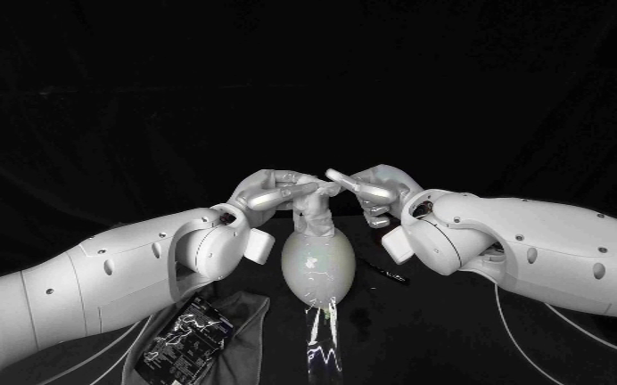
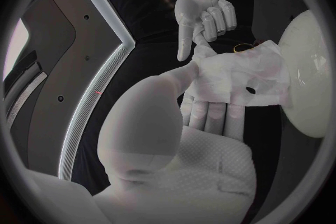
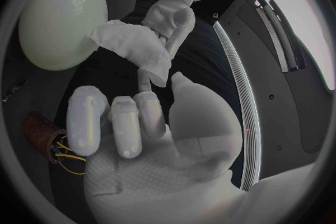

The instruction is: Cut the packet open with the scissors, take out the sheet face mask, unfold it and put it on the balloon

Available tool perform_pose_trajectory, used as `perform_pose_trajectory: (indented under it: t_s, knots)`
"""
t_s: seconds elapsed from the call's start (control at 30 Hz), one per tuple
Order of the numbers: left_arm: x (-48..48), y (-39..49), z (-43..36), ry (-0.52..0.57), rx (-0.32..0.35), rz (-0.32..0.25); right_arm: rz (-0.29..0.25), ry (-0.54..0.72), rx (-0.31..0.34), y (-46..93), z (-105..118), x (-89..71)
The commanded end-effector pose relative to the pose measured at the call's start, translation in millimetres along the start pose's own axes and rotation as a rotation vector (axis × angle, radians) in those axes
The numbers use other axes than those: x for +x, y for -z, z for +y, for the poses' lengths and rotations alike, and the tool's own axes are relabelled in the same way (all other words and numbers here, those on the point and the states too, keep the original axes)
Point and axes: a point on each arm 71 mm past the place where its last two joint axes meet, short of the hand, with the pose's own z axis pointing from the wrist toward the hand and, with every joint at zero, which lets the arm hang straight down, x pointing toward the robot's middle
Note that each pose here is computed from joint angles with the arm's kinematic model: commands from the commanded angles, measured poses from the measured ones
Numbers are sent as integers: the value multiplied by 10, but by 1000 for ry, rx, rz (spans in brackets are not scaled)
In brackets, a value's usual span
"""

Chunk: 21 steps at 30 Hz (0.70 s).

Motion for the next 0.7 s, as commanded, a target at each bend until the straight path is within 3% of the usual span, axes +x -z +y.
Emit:
perform_pose_trajectory:
  t_s: [0.03, 0.4, 0.7]
  knots:
    - [37, -6, -22, -9, 20, 26, -19, -31, -45, -7, 36, -7]
    - [39, -4, -21, -16, 18, 29, -24, -45, -67, -20, 61, 11]
    - [34, -7, -18, -20, 15, 25, 2, -55, -70, -16, 73, 48]
